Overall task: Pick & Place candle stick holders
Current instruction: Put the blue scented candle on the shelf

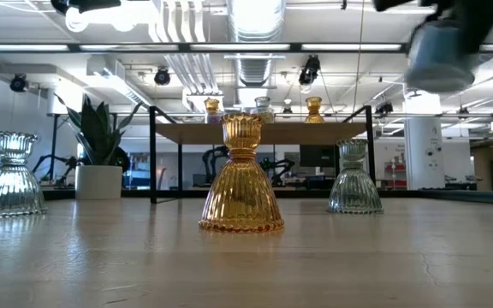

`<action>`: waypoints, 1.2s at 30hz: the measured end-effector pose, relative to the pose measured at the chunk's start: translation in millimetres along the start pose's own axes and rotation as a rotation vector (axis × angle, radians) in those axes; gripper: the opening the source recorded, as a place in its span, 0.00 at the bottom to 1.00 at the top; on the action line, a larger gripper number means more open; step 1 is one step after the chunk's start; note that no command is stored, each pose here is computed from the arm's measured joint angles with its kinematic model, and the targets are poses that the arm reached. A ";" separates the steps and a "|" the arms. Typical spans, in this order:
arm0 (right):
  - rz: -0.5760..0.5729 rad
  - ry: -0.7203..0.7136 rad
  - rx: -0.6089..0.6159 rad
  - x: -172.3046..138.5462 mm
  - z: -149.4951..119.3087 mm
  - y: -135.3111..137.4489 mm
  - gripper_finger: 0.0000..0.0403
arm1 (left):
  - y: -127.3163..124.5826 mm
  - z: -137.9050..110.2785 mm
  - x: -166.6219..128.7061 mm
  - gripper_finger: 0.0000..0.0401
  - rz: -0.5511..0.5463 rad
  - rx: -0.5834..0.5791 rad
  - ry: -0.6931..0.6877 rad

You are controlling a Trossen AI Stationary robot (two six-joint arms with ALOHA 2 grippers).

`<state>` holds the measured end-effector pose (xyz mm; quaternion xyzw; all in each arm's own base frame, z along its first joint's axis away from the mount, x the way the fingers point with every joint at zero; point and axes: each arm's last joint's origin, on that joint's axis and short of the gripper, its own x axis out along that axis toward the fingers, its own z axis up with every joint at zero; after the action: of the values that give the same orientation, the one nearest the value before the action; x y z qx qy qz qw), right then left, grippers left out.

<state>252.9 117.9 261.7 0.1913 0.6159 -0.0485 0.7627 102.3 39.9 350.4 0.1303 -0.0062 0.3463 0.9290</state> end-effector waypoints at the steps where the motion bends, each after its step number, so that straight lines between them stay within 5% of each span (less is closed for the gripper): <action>1: 0.012 -0.025 0.013 -7.6 4.0 -6.7 0.53 | 0.0 0.0 0.0 0.67 0.000 0.000 0.000; 9: 0.032 -0.207 0.036 -54.6 37.3 -62.2 0.53 | 0.0 0.0 0.0 0.67 0.000 -0.001 0.000; 17: -0.091 -0.317 0.089 -78.7 79.8 -125.0 0.53 | -0.4 0.4 1.2 0.67 0.002 -0.004 -0.004; 27: -0.219 -0.266 0.213 -86.2 117.0 -192.2 0.54 | -0.2 0.4 1.1 0.67 0.007 -0.006 -0.003; 36: -0.248 -0.194 0.228 -66.3 146.2 -221.0 0.54 | -0.2 0.4 1.1 0.67 0.009 -0.005 -0.002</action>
<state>303.4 -148.0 298.5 0.1935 0.5490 -0.2300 0.7799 103.3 40.4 350.9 0.1283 -0.0084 0.3503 0.9278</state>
